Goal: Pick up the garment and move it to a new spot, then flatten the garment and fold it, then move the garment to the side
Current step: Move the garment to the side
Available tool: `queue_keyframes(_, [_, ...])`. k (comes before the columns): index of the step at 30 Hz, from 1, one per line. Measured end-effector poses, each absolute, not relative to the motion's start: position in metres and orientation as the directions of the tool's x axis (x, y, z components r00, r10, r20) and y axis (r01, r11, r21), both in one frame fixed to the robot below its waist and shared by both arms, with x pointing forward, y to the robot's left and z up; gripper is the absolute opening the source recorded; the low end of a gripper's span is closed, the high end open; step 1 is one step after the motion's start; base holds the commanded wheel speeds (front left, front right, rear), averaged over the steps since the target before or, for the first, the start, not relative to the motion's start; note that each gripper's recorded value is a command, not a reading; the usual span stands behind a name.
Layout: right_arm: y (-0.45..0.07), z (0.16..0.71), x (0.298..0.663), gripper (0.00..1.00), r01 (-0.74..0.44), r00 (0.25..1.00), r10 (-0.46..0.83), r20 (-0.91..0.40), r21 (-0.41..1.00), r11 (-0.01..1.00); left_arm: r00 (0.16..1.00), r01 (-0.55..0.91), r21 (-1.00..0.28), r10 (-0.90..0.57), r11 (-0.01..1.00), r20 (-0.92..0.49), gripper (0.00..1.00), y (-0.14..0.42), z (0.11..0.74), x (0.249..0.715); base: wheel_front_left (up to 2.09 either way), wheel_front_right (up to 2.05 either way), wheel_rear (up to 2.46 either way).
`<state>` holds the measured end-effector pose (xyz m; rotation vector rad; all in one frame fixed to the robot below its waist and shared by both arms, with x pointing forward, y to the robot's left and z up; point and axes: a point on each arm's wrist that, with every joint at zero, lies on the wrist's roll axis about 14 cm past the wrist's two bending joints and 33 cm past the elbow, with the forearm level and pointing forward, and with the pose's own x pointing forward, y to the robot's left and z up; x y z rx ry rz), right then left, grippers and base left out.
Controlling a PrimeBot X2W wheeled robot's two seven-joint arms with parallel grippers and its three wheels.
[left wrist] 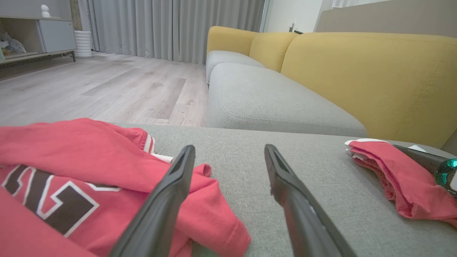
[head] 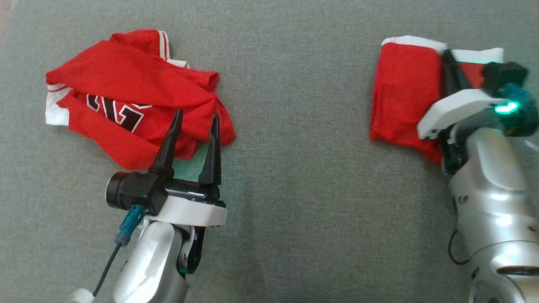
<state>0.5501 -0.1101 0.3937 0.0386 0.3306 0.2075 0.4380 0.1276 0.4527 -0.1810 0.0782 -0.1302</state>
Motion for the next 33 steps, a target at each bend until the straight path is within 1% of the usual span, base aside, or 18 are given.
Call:
queue_keyframes(3, [-0.100, 0.395, 0.546, 0.00, -0.230, 0.917, 0.240, -0.319, 0.071, 0.971, 0.989, 0.126, -0.184, -0.139, 0.975, -0.057, 1.00, 0.127, 0.456, 0.438, 0.00, 0.00, 0.00])
queue_keyframes(5, [-0.088, 0.390, 0.540, 0.00, -0.269, 0.898, 0.280, -0.340, 0.080, 0.960, 0.989, 0.128, -0.184, -0.140, 0.975, -0.053, 1.00, 0.126, 0.458, 0.437, 0.00, 0.00, 0.00])
queue_keyframes(8, [-0.069, 0.376, 0.529, 0.00, -0.339, 0.850, 0.338, -0.403, 0.070, 0.938, 0.990, 0.120, -0.182, -0.132, 0.976, -0.055, 1.00, 0.127, 0.457, 0.438, 0.00, 0.00, 0.00])
queue_keyframes(11, [-0.064, 0.378, 0.526, 0.00, -0.367, 0.840, 0.359, -0.407, 0.062, 0.928, 0.990, 0.126, -0.182, -0.136, 0.975, -0.047, 1.00, 0.126, 0.460, 0.438, 0.00, 0.00, 0.00])
queue_keyframes(16, [-0.068, 0.400, 0.524, 0.00, -0.345, 0.876, 0.354, -0.329, 0.086, 0.935, 0.989, 0.136, -0.188, -0.144, 0.973, -0.030, 1.00, 0.121, 0.467, 0.436, 0.00, 0.00, 0.00])
queue_keyframes(22, [-0.100, 0.449, 0.525, 0.00, -0.256, 0.946, 0.270, -0.178, 0.096, 0.962, 0.989, 0.145, -0.196, -0.146, 0.970, 0.008, 1.00, 0.118, 0.482, 0.430, 0.00, 0.00, 0.00])
queue_keyframes(24, [-0.116, 0.467, 0.520, 0.00, -0.217, 0.967, 0.228, -0.116, 0.101, 0.971, 0.988, 0.151, -0.199, -0.151, 0.968, 0.016, 1.00, 0.116, 0.485, 0.427, 0.00, 0.00, 0.00])
queue_keyframes(27, [-0.138, 0.482, 0.501, 0.00, -0.169, 0.983, 0.174, -0.050, 0.091, 0.981, 0.991, 0.131, -0.217, -0.131, 0.967, 0.015, 1.00, 0.117, 0.486, 0.423, 0.00, 0.00, 0.00])
queue_keyframes(28, [-0.147, 0.484, 0.493, 0.07, -0.146, 0.988, 0.150, -0.038, 0.089, 0.985, 0.991, 0.134, -0.218, -0.134, 0.967, 0.015, 1.00, 0.116, 0.487, 0.421, 0.00, 0.00, 0.00])
queue_keyframes(29, [-0.156, 0.485, 0.485, 0.76, -0.124, 0.991, 0.127, -0.029, 0.083, 0.989, 0.990, 0.138, -0.219, -0.138, 0.966, 0.017, 1.00, 0.115, 0.488, 0.420, 0.00, 0.00, 0.00])
queue_keyframes(30, [-0.165, 0.485, 0.476, 1.00, -0.103, 0.994, 0.105, -0.025, 0.076, 0.992, 0.990, 0.143, -0.220, -0.142, 0.965, 0.021, 1.00, 0.113, 0.489, 0.419, 0.00, 0.00, 0.00])
queue_keyframes(33, [-0.180, 0.473, 0.446, 1.00, -0.065, 0.997, 0.068, -0.047, 0.064, 0.996, 0.988, 0.156, -0.222, -0.154, 0.962, 0.029, 1.00, 0.108, 0.492, 0.417, 0.00, 0.00, 0.00])
